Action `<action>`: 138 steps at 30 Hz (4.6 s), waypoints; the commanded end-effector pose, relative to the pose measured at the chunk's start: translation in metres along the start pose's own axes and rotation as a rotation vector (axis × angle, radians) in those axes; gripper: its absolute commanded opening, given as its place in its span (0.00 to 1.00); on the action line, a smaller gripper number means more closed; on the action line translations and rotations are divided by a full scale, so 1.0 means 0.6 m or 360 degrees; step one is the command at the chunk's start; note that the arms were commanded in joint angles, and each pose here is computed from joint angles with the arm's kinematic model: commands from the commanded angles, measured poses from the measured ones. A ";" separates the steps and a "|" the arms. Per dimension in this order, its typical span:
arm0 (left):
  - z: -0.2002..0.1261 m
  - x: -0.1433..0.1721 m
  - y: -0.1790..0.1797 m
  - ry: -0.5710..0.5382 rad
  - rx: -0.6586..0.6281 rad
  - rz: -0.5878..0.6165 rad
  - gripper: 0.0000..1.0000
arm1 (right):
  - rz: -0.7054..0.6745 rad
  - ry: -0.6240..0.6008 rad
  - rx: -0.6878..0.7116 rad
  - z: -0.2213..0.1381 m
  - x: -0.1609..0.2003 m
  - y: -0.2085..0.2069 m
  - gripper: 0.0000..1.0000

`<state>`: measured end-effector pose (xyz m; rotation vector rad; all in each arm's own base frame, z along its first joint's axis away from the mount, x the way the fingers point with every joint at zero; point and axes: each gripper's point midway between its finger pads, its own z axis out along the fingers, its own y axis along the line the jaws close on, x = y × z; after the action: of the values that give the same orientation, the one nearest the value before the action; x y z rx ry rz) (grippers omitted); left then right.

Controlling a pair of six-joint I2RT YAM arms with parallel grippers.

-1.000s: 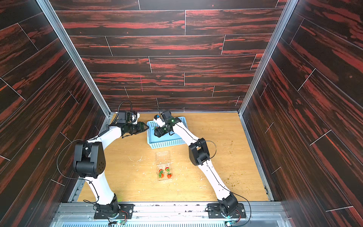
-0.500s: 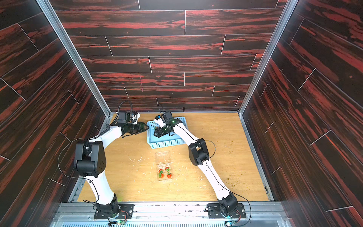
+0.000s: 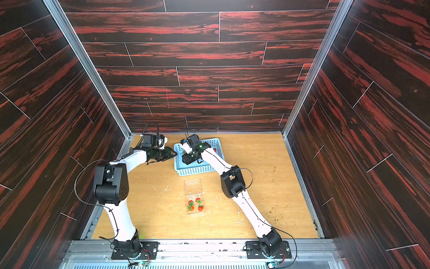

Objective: Pack strawberries into containers
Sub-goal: Pick up the basket from the center of the board, then place the strawberry in the packing box, then pick up the strawberry from the basket.

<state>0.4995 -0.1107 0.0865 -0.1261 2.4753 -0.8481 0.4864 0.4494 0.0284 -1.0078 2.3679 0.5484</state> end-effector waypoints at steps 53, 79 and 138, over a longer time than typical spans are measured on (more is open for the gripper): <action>-0.050 -0.082 -0.059 -0.0280 -0.0091 0.0133 0.00 | -0.0099 0.0395 -0.0648 -0.320 0.302 0.323 0.22; -0.073 -0.081 -0.074 -0.0305 -0.0102 0.0169 0.00 | -0.0152 -0.0028 -0.0331 -0.363 0.150 0.207 0.53; -0.076 -0.068 -0.112 -0.0244 -0.0060 0.0213 0.00 | -0.0027 0.0013 0.0192 -0.050 0.032 -0.113 0.53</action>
<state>0.5000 -0.1211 0.1324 -0.0939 2.4265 -0.6698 0.5257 0.3770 0.0513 -0.9387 2.3211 0.3916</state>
